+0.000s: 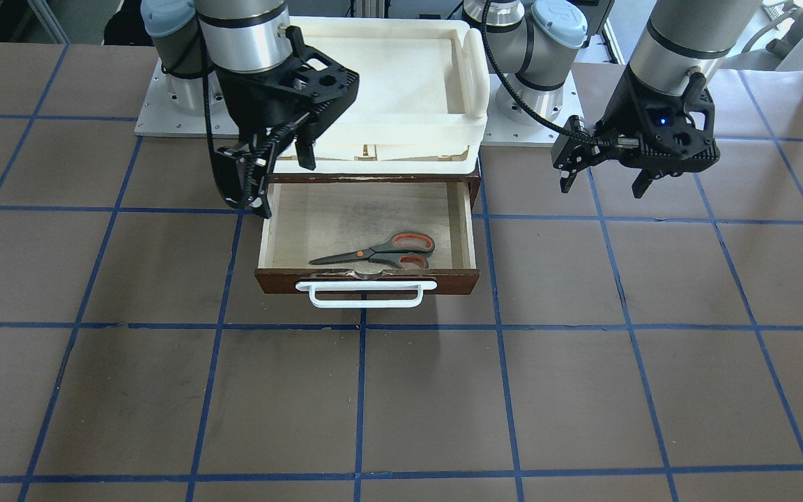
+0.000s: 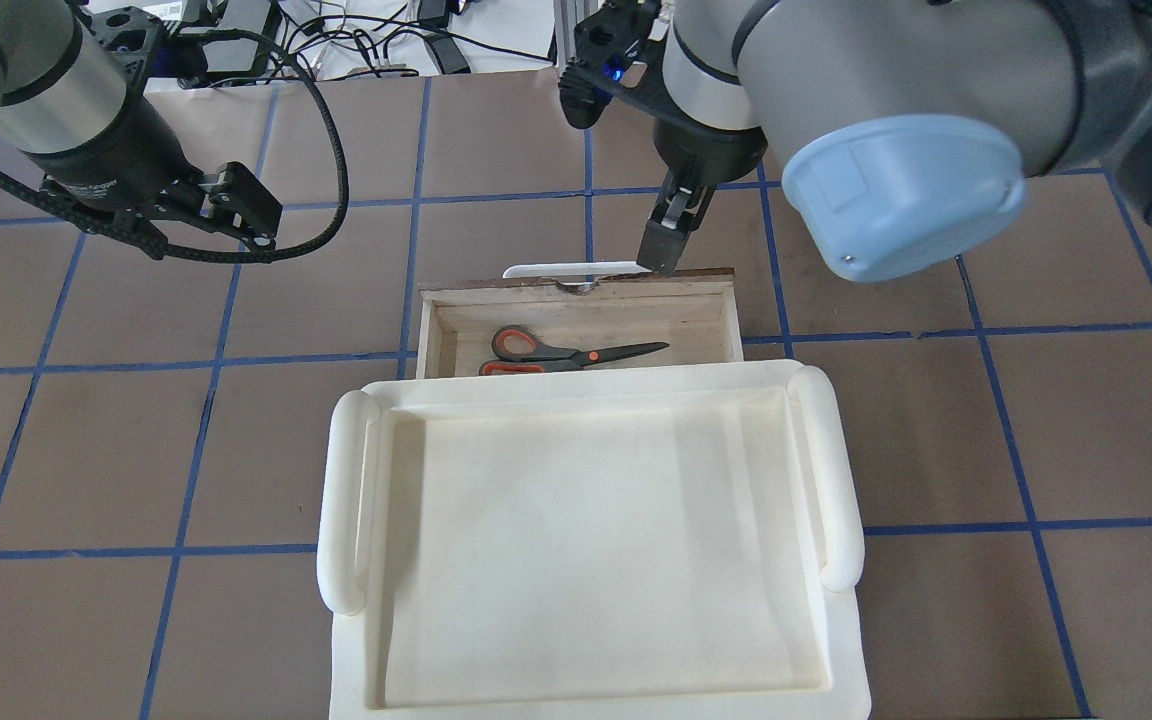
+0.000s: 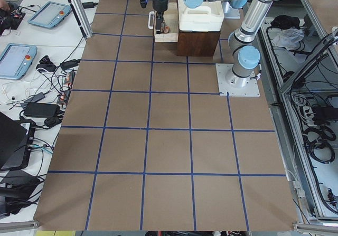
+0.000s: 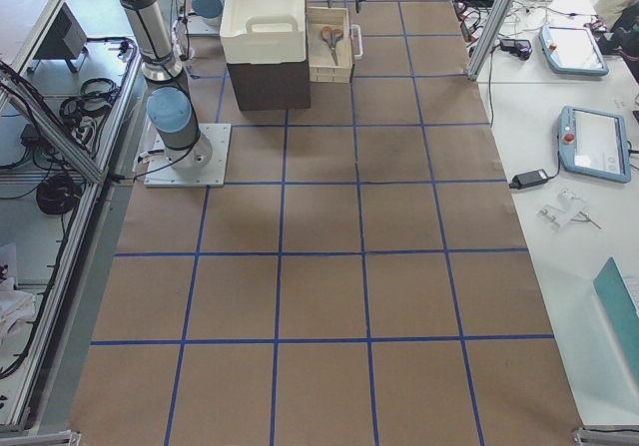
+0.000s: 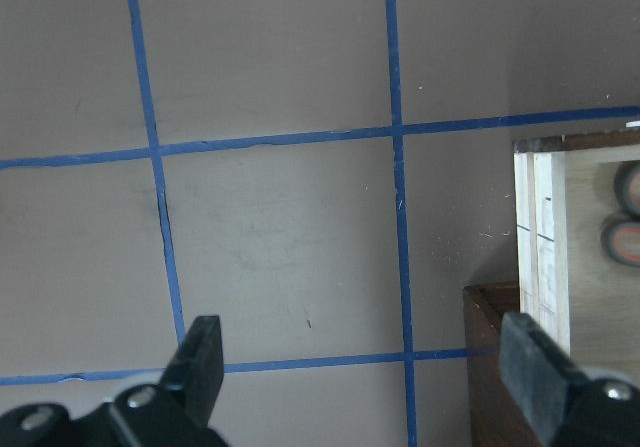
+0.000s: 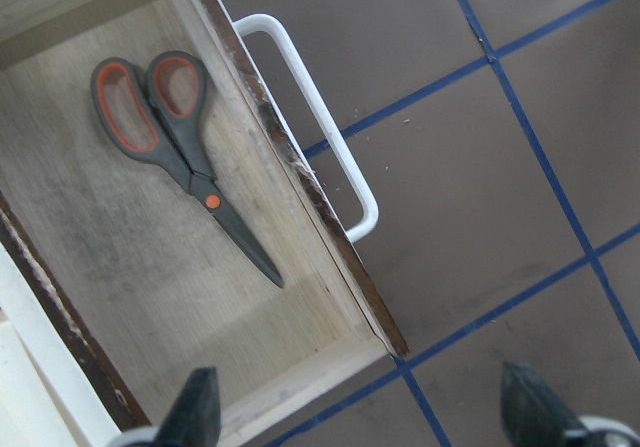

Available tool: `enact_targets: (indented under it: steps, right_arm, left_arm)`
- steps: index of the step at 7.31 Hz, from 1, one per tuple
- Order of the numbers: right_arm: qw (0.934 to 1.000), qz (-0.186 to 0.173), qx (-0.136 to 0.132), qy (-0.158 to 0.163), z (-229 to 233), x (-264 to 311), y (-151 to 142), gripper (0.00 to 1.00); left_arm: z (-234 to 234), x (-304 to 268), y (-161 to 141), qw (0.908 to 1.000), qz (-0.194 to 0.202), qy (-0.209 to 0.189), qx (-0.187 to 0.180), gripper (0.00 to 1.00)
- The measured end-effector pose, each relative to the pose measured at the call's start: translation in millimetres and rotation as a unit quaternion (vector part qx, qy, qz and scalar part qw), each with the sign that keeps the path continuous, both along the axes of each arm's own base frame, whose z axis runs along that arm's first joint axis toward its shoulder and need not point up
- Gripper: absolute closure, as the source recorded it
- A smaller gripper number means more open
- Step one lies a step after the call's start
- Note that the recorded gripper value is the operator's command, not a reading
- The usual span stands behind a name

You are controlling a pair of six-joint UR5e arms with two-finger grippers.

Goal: Put scissors in drawer and close it
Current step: 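Raise the right gripper out of the drawer and withdraw it, then move the left gripper over the drawer's white handle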

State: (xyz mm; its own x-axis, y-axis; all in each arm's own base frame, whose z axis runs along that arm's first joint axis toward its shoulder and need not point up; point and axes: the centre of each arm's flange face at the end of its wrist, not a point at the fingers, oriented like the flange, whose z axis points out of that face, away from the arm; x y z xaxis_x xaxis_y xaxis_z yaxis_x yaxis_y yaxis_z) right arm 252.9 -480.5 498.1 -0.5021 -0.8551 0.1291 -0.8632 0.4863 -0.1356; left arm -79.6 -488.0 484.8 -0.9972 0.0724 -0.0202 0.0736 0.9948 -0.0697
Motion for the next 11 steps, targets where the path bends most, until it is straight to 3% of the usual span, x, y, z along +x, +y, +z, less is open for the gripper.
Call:
enact_targets:
  steps: [2, 4, 6, 8, 9, 11]
  right_arm:
    - [0.9980, -0.062, 0.014, 0.000, 20, -65, 0, 0.00]
    - [0.9922, -0.119, 0.034, -0.019, 27, -91, 5, 0.00]
    - [0.9730, -0.224, 0.038, -0.038, 34, -94, 15, 0.00]
    - [0.9595, -0.276, 0.033, -0.048, 36, -94, 16, 0.00]
    - [0.9493, -0.309, 0.031, -0.052, 36, -95, 14, 0.00]
    - [0.9133, -0.404, 0.023, -0.045, 36, -100, 14, 0.00]
  left_arm:
    - [-1, 4, -7, 1.0000, 0.001, 0.000, -0.004, 0.00]
    - [-3, 4, -13, 1.0000, -0.001, 0.002, -0.008, 0.00]
    - [-12, -11, -30, 0.9995, 0.001, 0.003, -0.032, 0.00]
    - [-29, -45, -51, 0.9987, 0.016, 0.006, -0.049, 0.00]
    - [-39, -61, -64, 0.9982, 0.025, 0.009, -0.054, 0.00]
    - [-71, -101, -88, 0.9979, 0.036, 0.010, -0.053, 0.00]
